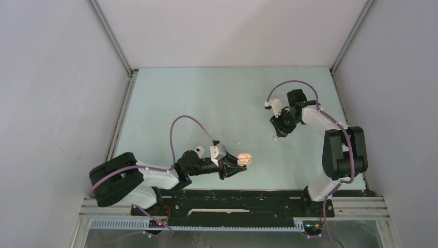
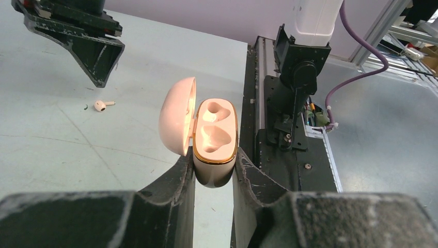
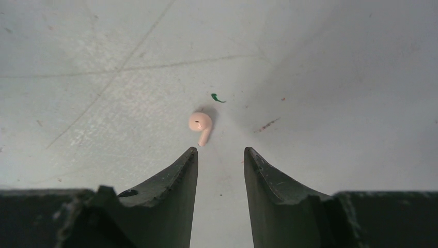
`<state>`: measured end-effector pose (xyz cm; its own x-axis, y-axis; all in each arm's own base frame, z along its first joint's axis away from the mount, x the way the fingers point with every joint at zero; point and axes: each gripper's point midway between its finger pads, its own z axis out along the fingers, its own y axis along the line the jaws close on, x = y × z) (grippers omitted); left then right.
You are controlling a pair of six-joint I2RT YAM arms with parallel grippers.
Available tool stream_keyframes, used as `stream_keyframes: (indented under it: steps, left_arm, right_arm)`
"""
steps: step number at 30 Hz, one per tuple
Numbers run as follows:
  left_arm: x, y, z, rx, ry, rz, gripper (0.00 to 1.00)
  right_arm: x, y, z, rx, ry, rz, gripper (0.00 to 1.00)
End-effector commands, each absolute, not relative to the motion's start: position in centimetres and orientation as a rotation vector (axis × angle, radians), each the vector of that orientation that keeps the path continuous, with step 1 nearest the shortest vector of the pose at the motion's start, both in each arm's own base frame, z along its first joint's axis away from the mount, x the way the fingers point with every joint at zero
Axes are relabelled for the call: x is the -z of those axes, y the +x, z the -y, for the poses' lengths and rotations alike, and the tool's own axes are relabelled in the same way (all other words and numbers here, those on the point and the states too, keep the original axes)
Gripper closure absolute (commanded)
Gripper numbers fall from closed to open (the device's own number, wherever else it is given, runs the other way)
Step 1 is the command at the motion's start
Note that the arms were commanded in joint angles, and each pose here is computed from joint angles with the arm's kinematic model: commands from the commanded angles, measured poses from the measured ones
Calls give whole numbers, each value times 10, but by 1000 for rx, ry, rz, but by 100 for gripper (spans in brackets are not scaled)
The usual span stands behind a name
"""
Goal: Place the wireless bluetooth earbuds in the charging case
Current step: Pick up the earbud from the center of the board.
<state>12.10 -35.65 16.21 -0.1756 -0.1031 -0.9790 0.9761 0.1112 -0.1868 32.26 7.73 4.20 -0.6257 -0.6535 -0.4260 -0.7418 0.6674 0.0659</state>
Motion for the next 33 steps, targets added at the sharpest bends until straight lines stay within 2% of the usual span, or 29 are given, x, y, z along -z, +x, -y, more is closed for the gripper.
stream_keyframes:
  steps: [1,10,26,33]
  left_arm:
    - [-187,122,364,1289,971,-1221,99]
    - [-184,123,364,1278,975,-1229,98]
    - [-183,122,366,1284,983,-1238,98]
    - [-182,122,367,1285,987,-1244,98]
  right_arm:
    - [-54,320,-101,-376,-1175,-2425,59]
    - [-30,321,-106,-231,-1297,-2460,59]
    - [-10,318,-101,-230,-1320,-2527,60]
    - [-7,315,-101,-272,-1309,-2558,68]
